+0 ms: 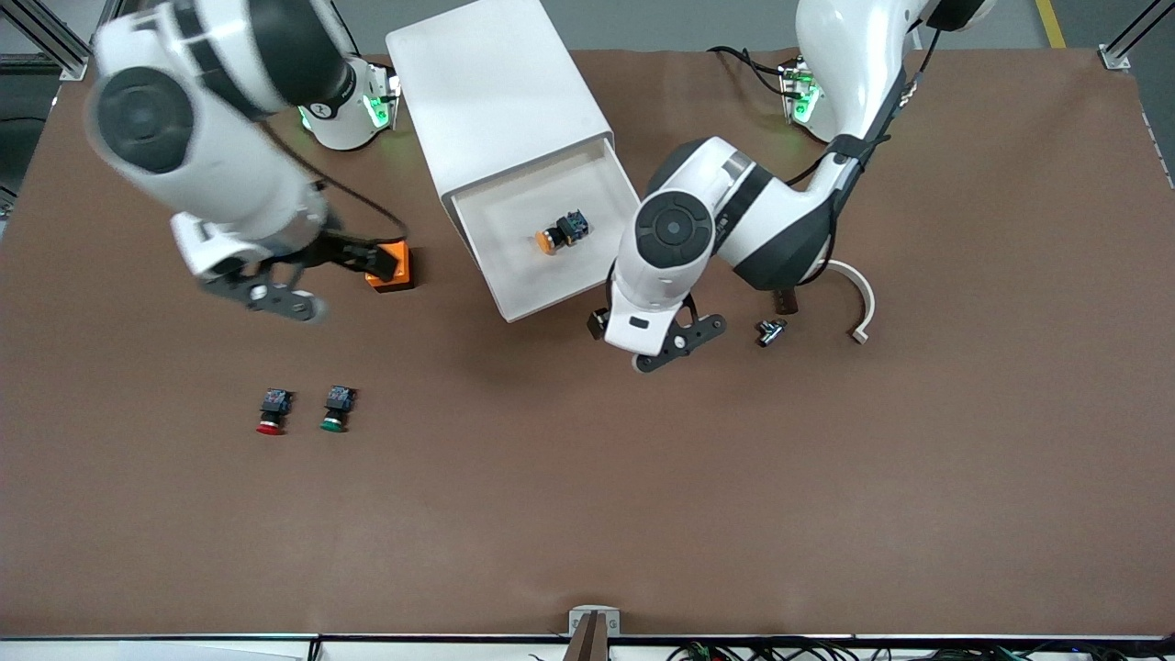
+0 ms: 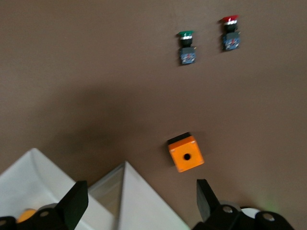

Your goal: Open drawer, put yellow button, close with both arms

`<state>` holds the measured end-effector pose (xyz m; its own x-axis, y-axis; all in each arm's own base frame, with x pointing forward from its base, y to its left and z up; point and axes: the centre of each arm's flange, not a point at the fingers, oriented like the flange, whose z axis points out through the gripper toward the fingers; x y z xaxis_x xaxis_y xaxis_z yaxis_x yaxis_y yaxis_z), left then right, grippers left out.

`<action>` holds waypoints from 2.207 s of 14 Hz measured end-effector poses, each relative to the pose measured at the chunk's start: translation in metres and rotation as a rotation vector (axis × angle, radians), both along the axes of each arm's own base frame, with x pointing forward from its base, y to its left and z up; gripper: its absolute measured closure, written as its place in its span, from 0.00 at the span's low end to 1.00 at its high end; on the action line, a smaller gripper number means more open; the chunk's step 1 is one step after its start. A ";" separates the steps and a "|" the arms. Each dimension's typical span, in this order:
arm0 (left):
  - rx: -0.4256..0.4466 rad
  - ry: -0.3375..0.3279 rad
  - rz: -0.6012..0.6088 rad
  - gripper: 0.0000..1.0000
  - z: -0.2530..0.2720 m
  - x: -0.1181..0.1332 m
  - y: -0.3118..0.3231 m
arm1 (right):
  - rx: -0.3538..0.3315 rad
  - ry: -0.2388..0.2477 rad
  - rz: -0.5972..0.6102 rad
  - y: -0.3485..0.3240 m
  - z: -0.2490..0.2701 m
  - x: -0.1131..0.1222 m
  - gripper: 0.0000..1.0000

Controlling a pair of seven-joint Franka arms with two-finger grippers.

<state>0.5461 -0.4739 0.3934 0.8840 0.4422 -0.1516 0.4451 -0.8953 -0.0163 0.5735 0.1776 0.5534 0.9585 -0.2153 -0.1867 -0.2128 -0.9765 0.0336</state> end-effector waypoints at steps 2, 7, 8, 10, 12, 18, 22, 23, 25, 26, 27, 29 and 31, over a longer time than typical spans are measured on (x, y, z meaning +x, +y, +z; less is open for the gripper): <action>-0.006 -0.005 -0.017 0.00 -0.008 -0.010 -0.014 | 0.029 0.031 0.100 -0.063 0.006 0.007 0.00; -0.020 -0.027 -0.032 0.00 -0.028 -0.018 -0.034 | -0.011 0.054 0.219 -0.171 0.033 0.010 0.00; -0.022 -0.028 -0.034 0.00 -0.028 -0.019 -0.036 | -0.017 0.060 0.221 -0.176 0.033 0.009 0.00; -0.023 -0.029 -0.040 0.00 -0.028 -0.022 -0.039 | -0.018 0.068 0.214 -0.181 0.032 0.009 0.00; -0.024 -0.030 -0.047 0.00 -0.027 -0.026 -0.043 | -0.011 0.070 0.206 -0.185 0.030 0.010 0.00; -0.058 0.002 -0.074 0.00 -0.026 -0.051 -0.068 | 0.004 0.016 0.207 -0.180 0.059 0.010 0.00; -0.085 0.033 -0.087 0.00 -0.026 -0.070 -0.085 | 0.001 0.000 0.184 -0.174 0.072 0.004 0.00; -0.088 0.037 -0.095 0.00 -0.026 -0.075 -0.089 | 0.003 -0.017 0.185 -0.173 0.081 0.000 0.00; -0.094 0.048 -0.113 0.00 -0.026 -0.089 -0.100 | 0.007 -0.013 0.185 -0.174 0.093 -0.011 0.00; -0.100 0.057 -0.121 0.00 -0.027 -0.096 -0.106 | 0.008 -0.004 0.183 -0.174 0.094 -0.015 0.00; -0.106 0.065 -0.128 0.00 -0.027 -0.103 -0.111 | 0.009 -0.004 0.180 -0.176 0.093 -0.017 0.00; -0.121 0.086 -0.135 0.00 -0.027 -0.115 -0.120 | 0.009 -0.034 0.169 -0.183 0.089 -0.022 0.00; -0.137 0.111 -0.139 0.00 -0.027 -0.126 -0.128 | 0.011 -0.083 0.151 -0.196 0.087 -0.034 0.00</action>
